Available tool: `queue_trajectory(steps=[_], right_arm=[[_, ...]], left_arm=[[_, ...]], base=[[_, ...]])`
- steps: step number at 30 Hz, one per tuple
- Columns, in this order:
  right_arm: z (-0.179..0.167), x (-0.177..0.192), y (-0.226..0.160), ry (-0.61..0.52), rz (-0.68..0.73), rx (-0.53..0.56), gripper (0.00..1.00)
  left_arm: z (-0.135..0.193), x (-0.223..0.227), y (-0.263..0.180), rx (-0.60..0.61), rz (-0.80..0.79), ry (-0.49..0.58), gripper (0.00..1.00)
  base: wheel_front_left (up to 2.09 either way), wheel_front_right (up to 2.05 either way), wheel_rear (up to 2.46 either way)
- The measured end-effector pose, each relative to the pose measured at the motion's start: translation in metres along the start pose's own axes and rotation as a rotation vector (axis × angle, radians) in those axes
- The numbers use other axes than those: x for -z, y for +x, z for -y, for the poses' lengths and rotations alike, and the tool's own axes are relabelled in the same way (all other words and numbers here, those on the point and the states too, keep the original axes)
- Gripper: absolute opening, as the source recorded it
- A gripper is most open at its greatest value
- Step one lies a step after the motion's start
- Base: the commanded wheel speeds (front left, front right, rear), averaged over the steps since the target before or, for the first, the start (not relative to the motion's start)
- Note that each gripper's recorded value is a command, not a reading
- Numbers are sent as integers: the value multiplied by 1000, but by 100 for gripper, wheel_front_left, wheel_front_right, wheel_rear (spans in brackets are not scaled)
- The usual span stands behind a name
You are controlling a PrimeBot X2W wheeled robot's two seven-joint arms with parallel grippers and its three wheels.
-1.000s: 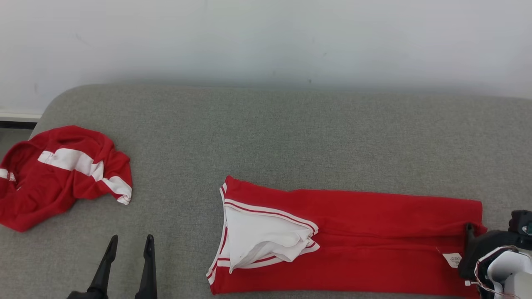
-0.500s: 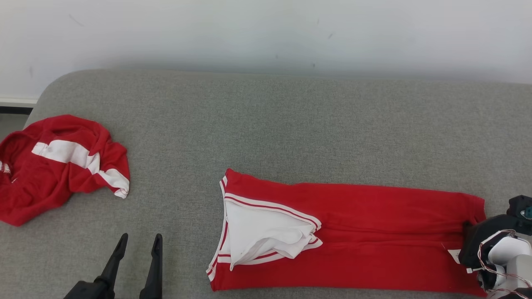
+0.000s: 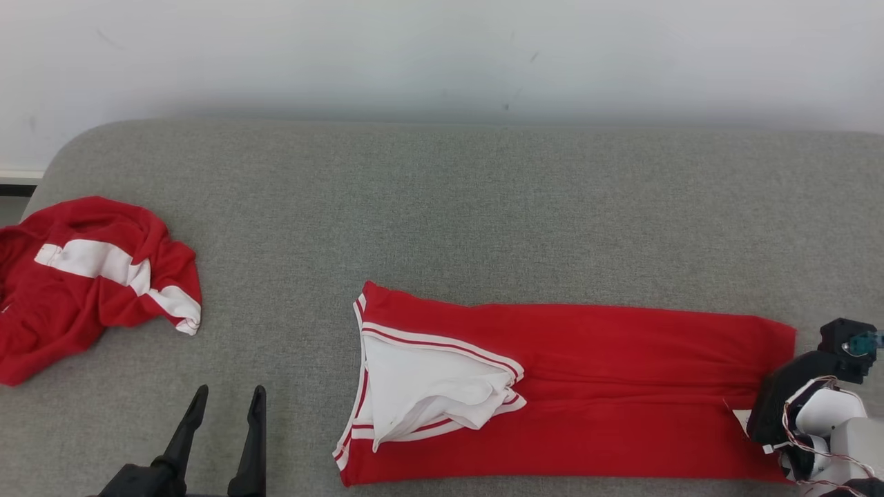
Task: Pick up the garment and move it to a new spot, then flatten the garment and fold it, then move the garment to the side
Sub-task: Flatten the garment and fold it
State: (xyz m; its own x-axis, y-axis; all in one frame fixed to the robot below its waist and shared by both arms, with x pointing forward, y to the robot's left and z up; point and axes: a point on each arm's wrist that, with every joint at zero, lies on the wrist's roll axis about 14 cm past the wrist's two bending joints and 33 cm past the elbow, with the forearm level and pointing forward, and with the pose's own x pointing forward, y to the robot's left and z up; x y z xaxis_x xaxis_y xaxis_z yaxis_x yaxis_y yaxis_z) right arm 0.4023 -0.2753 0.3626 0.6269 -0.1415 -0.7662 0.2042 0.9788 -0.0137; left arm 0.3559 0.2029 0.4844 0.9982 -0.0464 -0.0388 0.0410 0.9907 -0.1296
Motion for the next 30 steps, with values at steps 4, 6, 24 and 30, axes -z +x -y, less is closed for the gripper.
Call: queue_trajectory(steps=[4, 6, 24, 30], right_arm=[[-2, -2, 0, 3, 8, -5, 0], [2, -5, -1, 8, 23, 8, 0], [105, -96, -54, -24, 431, 321, 0], [65, -87, -54, 22, 421, 209, 0]], left_arm=[[2, 1, 3, 8, -5, 1, 100], [2, -1, 4, 7, 0, 4, 100], [10, 0, 9, 26, -2, -3, 100], [16, 0, 5, 33, 7, -25, 100]], base=[[0, 0, 0], [0, 0, 0], [0, 0, 0], [0, 0, 0]])
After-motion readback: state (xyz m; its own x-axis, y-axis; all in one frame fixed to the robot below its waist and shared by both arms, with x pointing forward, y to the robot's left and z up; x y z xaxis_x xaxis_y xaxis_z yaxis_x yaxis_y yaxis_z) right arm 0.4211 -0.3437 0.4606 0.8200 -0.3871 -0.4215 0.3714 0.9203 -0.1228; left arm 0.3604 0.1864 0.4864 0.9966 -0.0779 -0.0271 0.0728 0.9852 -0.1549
